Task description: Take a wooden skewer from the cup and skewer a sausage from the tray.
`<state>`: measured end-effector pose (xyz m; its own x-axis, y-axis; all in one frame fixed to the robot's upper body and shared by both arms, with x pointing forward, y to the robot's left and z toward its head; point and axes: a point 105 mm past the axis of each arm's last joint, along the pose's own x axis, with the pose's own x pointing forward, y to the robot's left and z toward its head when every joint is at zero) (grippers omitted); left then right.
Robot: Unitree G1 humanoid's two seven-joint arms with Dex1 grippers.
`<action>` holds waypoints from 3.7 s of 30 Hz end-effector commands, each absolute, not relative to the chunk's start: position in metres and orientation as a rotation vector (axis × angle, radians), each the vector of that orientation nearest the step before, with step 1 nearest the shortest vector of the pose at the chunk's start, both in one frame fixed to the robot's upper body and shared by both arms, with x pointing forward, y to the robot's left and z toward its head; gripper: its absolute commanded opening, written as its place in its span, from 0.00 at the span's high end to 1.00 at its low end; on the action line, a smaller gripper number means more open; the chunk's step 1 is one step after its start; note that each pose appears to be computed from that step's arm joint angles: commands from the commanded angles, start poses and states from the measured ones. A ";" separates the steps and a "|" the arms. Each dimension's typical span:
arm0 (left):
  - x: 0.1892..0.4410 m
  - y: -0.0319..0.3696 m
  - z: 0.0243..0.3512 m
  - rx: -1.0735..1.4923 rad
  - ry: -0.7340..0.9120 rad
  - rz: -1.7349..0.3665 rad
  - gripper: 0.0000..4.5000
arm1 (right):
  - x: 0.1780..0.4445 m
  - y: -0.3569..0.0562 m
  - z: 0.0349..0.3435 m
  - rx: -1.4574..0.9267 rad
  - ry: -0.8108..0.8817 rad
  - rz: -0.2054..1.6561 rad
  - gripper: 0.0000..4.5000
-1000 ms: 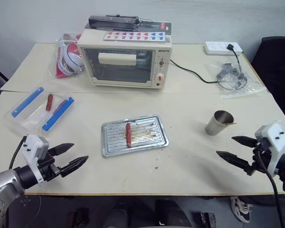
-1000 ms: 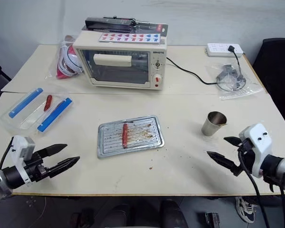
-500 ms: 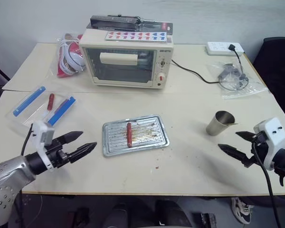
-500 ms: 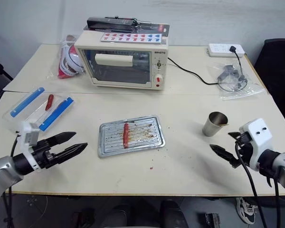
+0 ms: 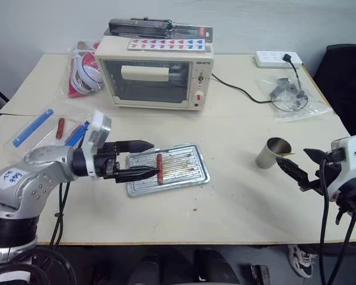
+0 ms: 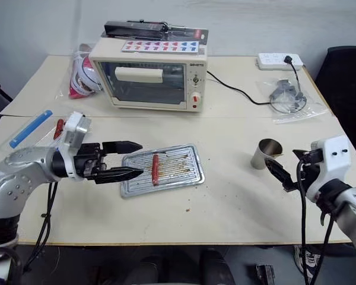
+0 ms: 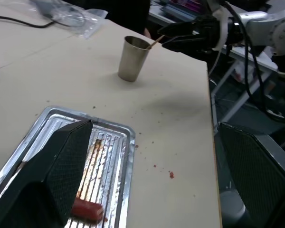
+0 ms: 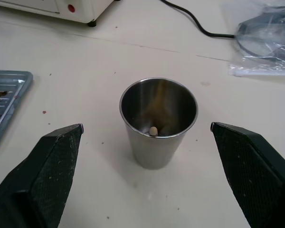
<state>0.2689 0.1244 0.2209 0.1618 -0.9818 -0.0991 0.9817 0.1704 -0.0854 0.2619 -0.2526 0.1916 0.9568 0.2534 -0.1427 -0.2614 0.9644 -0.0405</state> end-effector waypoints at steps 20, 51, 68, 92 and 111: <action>0.272 0.066 0.230 0.071 0.044 -1.644 0.00 | 0.282 -0.241 0.185 -0.022 0.031 0.202 0.60; 0.280 0.063 0.231 0.096 -0.003 -1.642 0.00 | 0.290 -0.247 0.191 -0.033 0.029 0.186 1.00; 0.293 0.073 0.225 0.077 -0.021 -1.567 0.00 | 0.276 -0.259 0.282 -0.174 0.021 0.285 1.00; 0.290 0.086 0.243 0.102 -0.166 -1.345 0.00 | 0.311 -0.139 0.298 0.739 0.272 0.998 1.00; 0.301 0.102 0.239 0.051 -0.189 -1.238 0.22 | 0.321 -0.115 0.280 1.009 0.245 0.998 1.00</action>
<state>0.3018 0.1023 0.2347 0.3308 -0.9399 0.0850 0.9332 0.3392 0.1188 0.3295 -0.1155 0.2639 0.5831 0.7881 0.1972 -0.5236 0.1790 0.8330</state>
